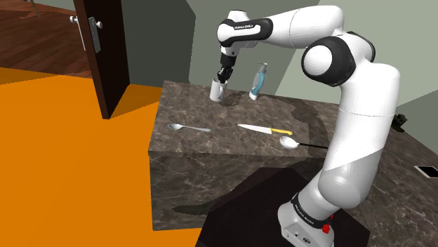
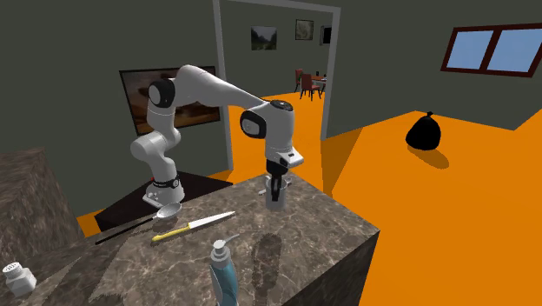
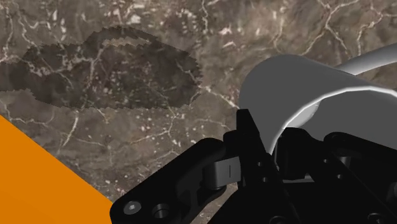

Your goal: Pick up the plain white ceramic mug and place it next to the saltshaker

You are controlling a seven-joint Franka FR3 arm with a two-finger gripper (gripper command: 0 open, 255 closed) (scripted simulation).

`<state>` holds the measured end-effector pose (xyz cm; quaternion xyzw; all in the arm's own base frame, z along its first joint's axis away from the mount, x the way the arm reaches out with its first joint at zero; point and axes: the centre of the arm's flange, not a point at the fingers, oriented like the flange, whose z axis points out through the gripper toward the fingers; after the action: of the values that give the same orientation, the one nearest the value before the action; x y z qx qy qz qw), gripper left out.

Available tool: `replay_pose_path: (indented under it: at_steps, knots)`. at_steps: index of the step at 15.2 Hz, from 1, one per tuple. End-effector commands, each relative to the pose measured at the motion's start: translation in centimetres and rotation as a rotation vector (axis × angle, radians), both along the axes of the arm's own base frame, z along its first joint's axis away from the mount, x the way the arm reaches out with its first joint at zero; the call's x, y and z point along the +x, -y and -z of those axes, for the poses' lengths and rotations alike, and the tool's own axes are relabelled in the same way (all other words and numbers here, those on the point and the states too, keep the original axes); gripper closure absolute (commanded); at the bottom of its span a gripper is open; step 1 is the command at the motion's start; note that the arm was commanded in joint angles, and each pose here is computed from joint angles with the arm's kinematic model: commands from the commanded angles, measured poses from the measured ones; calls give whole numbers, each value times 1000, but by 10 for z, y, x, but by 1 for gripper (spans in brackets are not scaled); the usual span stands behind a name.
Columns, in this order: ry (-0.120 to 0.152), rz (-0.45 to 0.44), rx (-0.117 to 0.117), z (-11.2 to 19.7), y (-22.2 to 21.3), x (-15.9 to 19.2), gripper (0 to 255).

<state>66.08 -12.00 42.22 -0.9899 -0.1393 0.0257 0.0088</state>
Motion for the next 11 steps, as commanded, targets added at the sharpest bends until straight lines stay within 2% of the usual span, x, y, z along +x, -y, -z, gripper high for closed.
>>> replay_pose_path:
  at_steps: [1,11]
  knots:
    - [0,0,0,-11,1,0,255]
    - [0,0,0,-64,1,0,255]
